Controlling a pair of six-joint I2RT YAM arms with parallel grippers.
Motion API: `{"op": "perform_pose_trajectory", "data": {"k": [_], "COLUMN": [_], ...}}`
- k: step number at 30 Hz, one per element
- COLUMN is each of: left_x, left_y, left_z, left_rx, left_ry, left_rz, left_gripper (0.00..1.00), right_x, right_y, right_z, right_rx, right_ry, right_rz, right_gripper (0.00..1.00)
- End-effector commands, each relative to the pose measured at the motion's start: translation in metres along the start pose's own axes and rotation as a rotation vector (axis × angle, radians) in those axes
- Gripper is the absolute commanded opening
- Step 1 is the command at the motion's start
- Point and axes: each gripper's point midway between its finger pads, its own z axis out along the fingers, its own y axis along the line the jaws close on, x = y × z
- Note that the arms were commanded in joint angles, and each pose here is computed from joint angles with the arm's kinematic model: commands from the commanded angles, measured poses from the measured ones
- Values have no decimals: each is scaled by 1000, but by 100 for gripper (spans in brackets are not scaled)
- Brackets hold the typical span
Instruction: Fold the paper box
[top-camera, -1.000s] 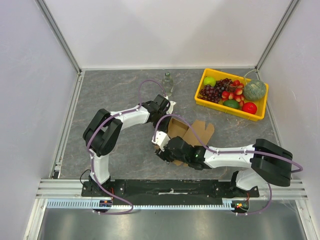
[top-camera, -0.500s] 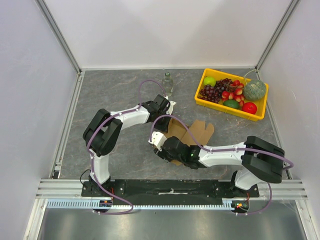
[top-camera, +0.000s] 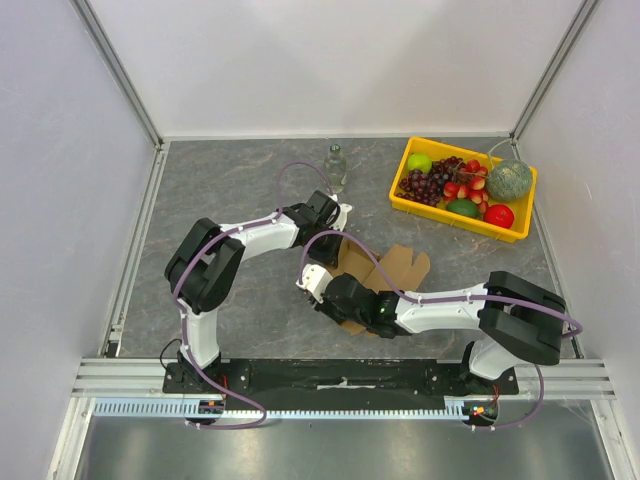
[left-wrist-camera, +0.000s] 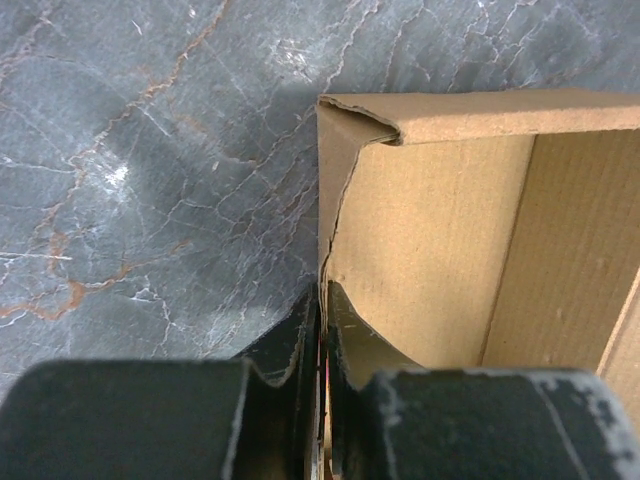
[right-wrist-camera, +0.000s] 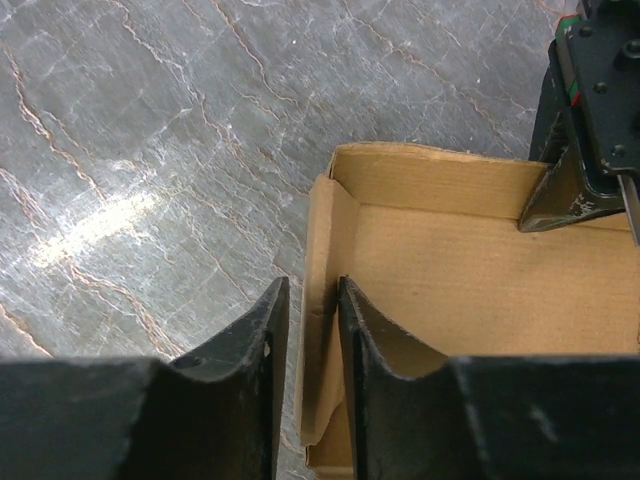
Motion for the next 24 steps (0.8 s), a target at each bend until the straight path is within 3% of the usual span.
{"op": "perform_pose_trajectory", "data": {"k": [1,4,8,12,17,24], "left_x": [38,37,36,38,40,38], "left_y": [-1,-2,-2,-2,-2,-1], "left_z": [4,3,1,1,4,3], "left_rx": [1,2,3,3,0,-4], "left_ry": [115,110,105,110,113,108], "left_rz": [-18,-18,-20,-18,-19,-18], "left_gripper": [13,14,14,14,14,14], "right_x": [-21,-20,-20,-22,-23,-32], "right_y": [7,8,8,7,4,-1], "right_z": [4,6,8,8,8,4], "right_rx": [-22,-27,-25,-20,0,17], "right_ry": [-47,-41,-36,-40,-40,-61], "right_rz": [13,20,26,28,27,22], "right_gripper": [26,10,10,20,68,76]}}
